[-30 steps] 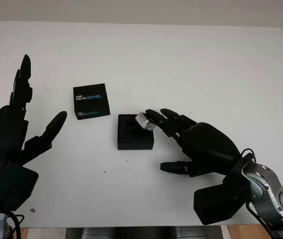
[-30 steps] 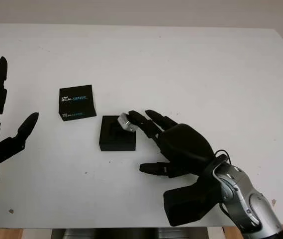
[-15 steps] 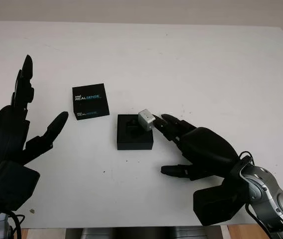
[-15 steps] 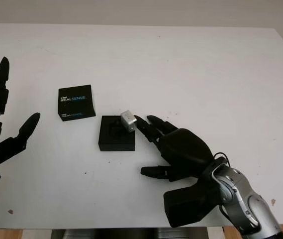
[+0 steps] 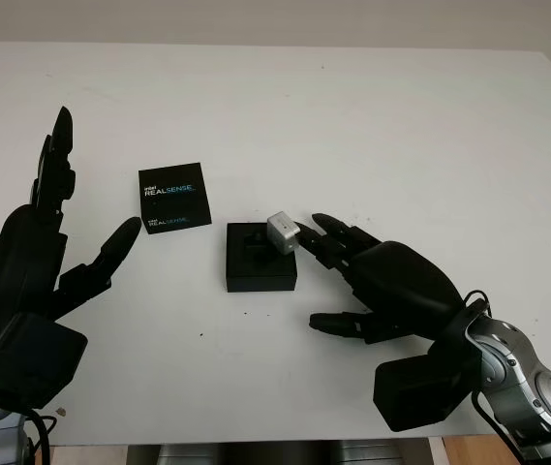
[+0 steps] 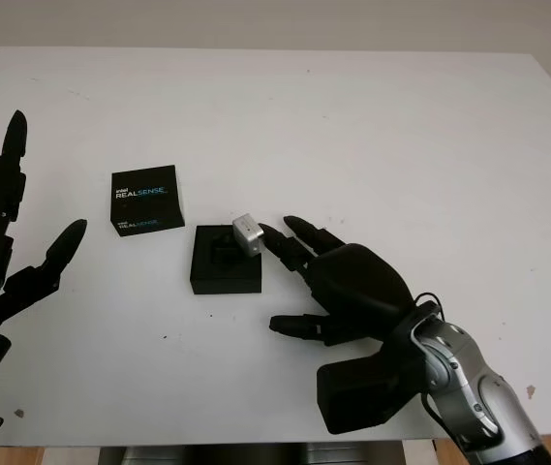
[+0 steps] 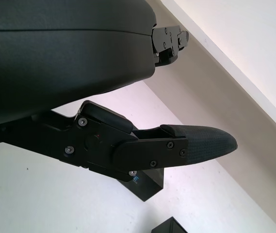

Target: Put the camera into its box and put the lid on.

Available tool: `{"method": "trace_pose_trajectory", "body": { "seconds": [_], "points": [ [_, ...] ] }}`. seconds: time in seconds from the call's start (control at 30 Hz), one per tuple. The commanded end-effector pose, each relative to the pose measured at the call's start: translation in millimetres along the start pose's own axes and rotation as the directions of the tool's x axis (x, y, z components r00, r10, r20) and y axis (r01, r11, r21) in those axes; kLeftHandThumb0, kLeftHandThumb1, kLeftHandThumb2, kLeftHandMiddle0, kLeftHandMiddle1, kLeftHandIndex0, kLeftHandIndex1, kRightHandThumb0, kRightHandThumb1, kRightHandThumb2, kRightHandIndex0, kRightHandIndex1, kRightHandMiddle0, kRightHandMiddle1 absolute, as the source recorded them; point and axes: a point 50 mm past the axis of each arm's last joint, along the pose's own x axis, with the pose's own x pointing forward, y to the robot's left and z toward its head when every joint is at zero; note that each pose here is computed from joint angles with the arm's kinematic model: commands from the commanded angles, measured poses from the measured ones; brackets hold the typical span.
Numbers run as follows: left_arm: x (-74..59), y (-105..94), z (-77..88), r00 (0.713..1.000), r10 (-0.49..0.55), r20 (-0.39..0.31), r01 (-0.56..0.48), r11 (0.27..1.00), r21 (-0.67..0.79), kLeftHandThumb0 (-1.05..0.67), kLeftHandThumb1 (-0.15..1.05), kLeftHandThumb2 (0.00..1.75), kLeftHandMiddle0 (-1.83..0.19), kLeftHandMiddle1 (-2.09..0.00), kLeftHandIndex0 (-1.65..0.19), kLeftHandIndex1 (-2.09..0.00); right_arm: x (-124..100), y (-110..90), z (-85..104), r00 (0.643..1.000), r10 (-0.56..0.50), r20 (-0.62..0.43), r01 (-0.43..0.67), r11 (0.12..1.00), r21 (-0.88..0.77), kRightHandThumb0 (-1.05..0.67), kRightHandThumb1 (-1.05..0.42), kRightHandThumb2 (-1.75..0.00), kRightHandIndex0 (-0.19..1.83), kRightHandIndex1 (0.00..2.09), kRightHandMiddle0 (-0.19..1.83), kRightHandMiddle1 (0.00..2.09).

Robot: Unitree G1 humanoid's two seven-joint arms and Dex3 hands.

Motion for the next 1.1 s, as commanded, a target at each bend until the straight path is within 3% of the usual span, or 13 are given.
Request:
{"method": "trace_pose_trajectory", "body": {
  "seconds": [0.0, 0.23, 0.33, 0.4, 0.53, 0.8, 0.93, 1.07],
  "points": [
    [1.2, -0.6, 1.2, 1.0, 0.009, 0.014, -0.009, 1.0, -0.004, -0.86, 1.05, 0.51, 0.19, 0.0, 0.16, -0.06, 5, -3, 12.2, 0.999, -0.04, 0.034, 0.039, 0.999, 0.008, -0.82, -1.05, -0.66, 0.04, 0.06, 0.32, 0.21],
    [2.0, -2.1, 1.0, 1.0, 0.01, 0.023, -0.01, 1.0, -0.007, -0.86, 1.05, 0.51, 0.19, 0.0, 0.15, -0.06, 18, -11, 52.0, 0.974, -0.193, 0.12, 0.183, 0.979, 0.093, -0.79, -1.05, -0.56, 0.08, 0.07, 0.37, 0.26],
    [1.6, -2.6, 0.8, 1.0, 0.01, 0.018, -0.01, 1.0, -0.006, -0.86, 1.05, 0.51, 0.19, 0.0, 0.15, -0.06, 20, -11, 61.8, 0.967, -0.219, 0.133, 0.208, 0.974, 0.091, -0.79, -1.05, -0.58, 0.08, 0.06, 0.16, 0.64],
    [1.2, -3.1, 0.5, 1.0, 0.011, 0.016, -0.011, 1.0, -0.005, -0.86, 1.05, 0.51, 0.19, 0.0, 0.15, -0.06, 22, -12, 63.2, 0.967, -0.224, 0.125, 0.215, 0.973, 0.079, -0.78, -1.05, -0.56, 0.09, 0.06, 0.1, 0.73],
    [0.2, -4.7, 0.5, 1.0, 0.018, 0.006, -0.018, 1.0, -0.023, -0.86, 1.05, 0.5, 0.19, 0.0, 0.14, -0.06, 22, -13, 59.0, 0.97, -0.227, 0.091, 0.223, 0.973, 0.05, -0.78, -1.05, -0.55, 0.08, 0.06, 0.03, 0.76],
    [-0.9, -6.0, -0.7, 1.0, 0.018, -0.004, -0.018, 1.0, -0.011, -0.85, 1.05, 0.51, 0.19, 0.0, 0.15, -0.05, 21, -16, 48.8, 0.95, -0.311, 0.034, 0.31, 0.949, 0.051, -0.74, -1.05, -0.52, 0.13, 0.08, 0.08, 0.73],
    [-0.2, -5.8, -1.3, 1.0, 0.018, -0.001, -0.018, 1.0, -0.008, -0.85, 1.05, 0.51, 0.19, 0.0, 0.15, -0.05, 23, -28, 31.6, 0.919, -0.393, 0.007, 0.386, 0.906, 0.172, -0.6, -1.0, -0.15, 0.26, 0.13, 0.18, 0.7],
    [0.5, -5.8, -1.2, 1.0, 0.018, 0.002, -0.018, 1.0, -0.014, -0.85, 1.05, 0.51, 0.19, 0.0, 0.15, -0.05, 29, -51, 3.7, 0.894, -0.446, 0.047, 0.432, 0.884, 0.181, -0.64, -0.89, -0.05, 0.45, 0.22, 0.25, 0.77]
  ]
}}
